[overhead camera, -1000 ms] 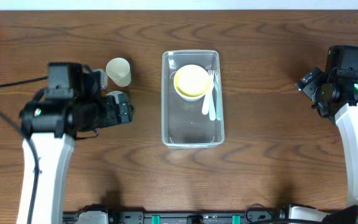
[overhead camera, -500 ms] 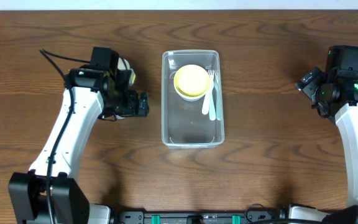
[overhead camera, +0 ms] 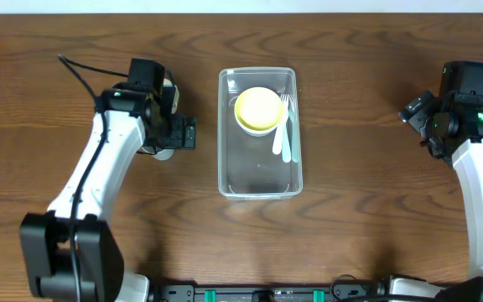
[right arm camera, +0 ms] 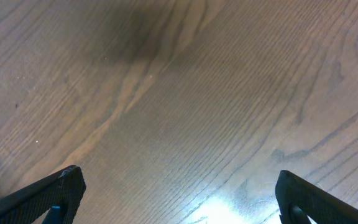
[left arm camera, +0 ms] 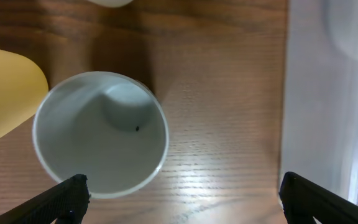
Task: Pack container
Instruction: 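Move the left gripper to the grey cup and grip its rim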
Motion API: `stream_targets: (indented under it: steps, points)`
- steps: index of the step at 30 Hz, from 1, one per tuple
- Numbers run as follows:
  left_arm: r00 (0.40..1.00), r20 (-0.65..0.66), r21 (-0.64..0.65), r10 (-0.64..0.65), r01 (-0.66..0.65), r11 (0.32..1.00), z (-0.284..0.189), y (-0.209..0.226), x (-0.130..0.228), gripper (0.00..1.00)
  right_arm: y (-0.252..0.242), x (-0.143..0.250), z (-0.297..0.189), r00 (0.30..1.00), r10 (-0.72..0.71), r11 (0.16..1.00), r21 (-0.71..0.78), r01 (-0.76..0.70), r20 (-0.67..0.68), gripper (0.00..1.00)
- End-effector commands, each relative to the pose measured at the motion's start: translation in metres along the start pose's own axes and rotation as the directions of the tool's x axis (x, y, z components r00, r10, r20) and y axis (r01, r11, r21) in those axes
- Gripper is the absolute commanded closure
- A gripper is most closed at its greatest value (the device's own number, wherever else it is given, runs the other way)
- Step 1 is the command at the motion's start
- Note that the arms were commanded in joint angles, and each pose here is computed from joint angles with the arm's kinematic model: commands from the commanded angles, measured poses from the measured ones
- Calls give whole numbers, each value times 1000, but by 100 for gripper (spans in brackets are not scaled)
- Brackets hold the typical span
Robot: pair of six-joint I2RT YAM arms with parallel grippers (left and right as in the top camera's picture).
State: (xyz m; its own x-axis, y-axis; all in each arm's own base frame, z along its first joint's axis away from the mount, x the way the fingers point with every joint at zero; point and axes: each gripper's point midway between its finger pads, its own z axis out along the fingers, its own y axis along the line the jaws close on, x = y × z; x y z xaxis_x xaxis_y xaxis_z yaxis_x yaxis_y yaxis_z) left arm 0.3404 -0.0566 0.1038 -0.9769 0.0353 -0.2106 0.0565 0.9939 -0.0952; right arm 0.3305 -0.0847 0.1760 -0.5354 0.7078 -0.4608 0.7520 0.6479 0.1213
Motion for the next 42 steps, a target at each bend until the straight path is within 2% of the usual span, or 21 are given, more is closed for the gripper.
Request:
stream_targets:
  steps: [1, 5, 8, 14, 16, 18, 23, 30, 36, 41, 42]
  points:
    - [999, -40, -32, 13, -15, 999, 15, 6, -1, 1, -1, -6, -3, 1000, 21, 1000, 6, -21, 22, 1]
    - [997, -71, -35, 11, -13, 999, 27, 7, 1, 0, -1, -6, -3, 1000, 21, 1000, 6, -21, 21, 1]
    - [997, -76, -35, 10, -13, 999, 31, 7, 1, 8, -1, -6, -3, 1000, 21, 1000, 6, -21, 21, 1]
    - [998, -58, -34, 12, -14, 999, 31, 7, -4, 36, -1, -6, -3, 1000, 21, 1000, 7, -21, 21, 1]
    - [998, -56, -34, 12, -14, 999, 31, 7, -4, 38, -1, -6, -3, 1000, 21, 1000, 7, -21, 21, 1]
    - [998, -57, -34, 12, -14, 999, 32, 7, -4, 44, -1, -6, -3, 1000, 21, 1000, 6, -21, 21, 1]
    - [997, -73, -36, 11, -13, 999, 37, 8, 2, 47, -1, -6, -3, 1000, 21, 1000, 6, -21, 21, 1]
    - [996, -91, -42, 5, -8, 999, 41, 10, 5, 69, -1, -6, -3, 1000, 21, 1000, 7, -21, 21, 1]
    - [995, -103, -84, -15, 7, 996, 41, 17, 9, 73, -1, -6, -3, 1000, 21, 1000, 6, -21, 21, 1]
    - [993, -115, -90, -20, 9, 996, 41, 18, 12, 81, -1, -6, -3, 1000, 21, 1000, 6, -21, 21, 1]
    - [993, -116, -90, -20, 10, 996, 41, 18, 12, 86, -1, -6, -3, 1000, 21, 1000, 6, -21, 21, 1]
